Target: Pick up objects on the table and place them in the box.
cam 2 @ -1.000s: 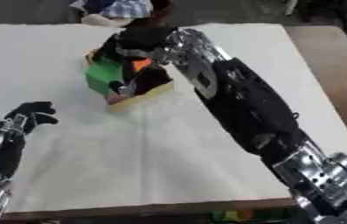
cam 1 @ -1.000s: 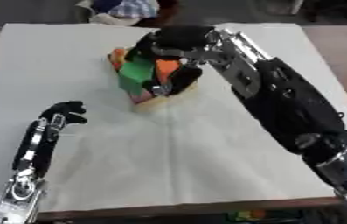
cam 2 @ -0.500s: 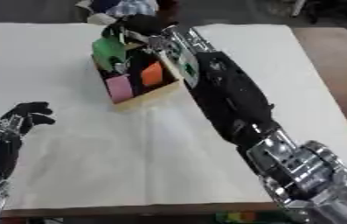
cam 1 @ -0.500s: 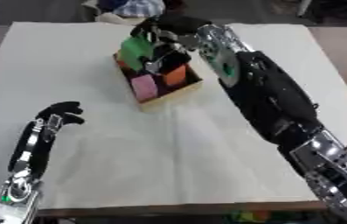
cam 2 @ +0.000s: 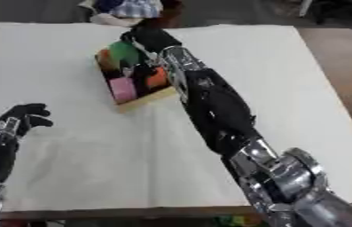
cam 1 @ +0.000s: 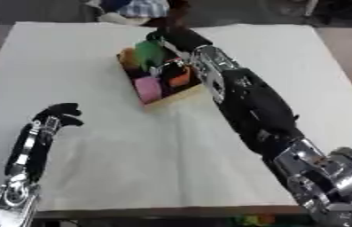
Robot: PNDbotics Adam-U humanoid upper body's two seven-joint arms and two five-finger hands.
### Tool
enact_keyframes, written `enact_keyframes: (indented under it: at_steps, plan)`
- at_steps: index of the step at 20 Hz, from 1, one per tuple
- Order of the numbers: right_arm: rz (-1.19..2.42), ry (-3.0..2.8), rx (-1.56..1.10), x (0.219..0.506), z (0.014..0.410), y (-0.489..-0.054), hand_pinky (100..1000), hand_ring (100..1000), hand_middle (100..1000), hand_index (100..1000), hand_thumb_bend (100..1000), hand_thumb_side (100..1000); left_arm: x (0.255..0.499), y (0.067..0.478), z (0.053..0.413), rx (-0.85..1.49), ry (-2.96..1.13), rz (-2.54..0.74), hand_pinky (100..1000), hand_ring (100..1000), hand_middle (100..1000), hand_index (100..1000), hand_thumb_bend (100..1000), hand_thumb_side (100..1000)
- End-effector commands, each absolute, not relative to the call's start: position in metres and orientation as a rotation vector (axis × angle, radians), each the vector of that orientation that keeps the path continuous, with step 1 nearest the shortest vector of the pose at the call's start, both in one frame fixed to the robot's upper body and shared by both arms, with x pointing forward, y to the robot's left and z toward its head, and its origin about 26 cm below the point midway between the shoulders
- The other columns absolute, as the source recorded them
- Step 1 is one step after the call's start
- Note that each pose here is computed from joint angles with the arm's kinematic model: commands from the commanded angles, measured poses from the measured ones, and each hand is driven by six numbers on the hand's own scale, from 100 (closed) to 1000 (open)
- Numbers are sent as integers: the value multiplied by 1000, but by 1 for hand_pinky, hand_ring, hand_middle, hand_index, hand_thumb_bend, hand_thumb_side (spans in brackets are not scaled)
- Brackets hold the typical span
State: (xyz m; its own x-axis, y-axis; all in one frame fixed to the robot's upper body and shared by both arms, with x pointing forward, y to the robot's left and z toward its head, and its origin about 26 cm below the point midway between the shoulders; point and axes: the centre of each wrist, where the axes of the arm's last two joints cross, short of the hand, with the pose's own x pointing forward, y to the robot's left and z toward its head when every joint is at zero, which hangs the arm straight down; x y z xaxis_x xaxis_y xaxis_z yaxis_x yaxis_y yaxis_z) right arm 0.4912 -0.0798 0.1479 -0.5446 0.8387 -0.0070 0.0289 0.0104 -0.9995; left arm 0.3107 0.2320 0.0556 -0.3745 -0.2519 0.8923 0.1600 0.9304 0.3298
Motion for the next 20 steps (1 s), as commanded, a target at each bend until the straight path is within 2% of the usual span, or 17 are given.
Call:
enact_keyframes:
  at_steps: [1, 3, 8, 13, 17, 20]
  plan:
    - [1593, -1660, -959, 495, 160, -83, 809, 815, 894, 955, 266, 637, 312, 231, 64, 62, -1937, -441, 769, 605, 616, 753, 100, 963]
    - [1600, -1659, -961, 495, 161, -84, 826, 840, 918, 964, 283, 657, 312, 231, 64, 62, -1936, -440, 769, 605, 616, 753, 100, 963]
    - [1570, -1748, -973, 495, 177, -88, 818, 821, 897, 958, 235, 590, 312, 232, 64, 68, -1933, -435, 769, 604, 616, 753, 100, 963]
    - [1459, -1972, -948, 491, 210, -106, 796, 773, 843, 943, 100, 505, 311, 235, 62, 81, -1929, -427, 769, 604, 615, 753, 100, 962]
    - [1270, -2121, -863, 477, 224, -134, 776, 732, 794, 911, 100, 470, 311, 237, 62, 92, -1929, -420, 769, 604, 615, 752, 100, 963]
    - [1105, -2199, -750, 460, 225, -156, 767, 696, 764, 884, 100, 491, 311, 239, 62, 103, -1928, -414, 769, 605, 616, 752, 100, 964]
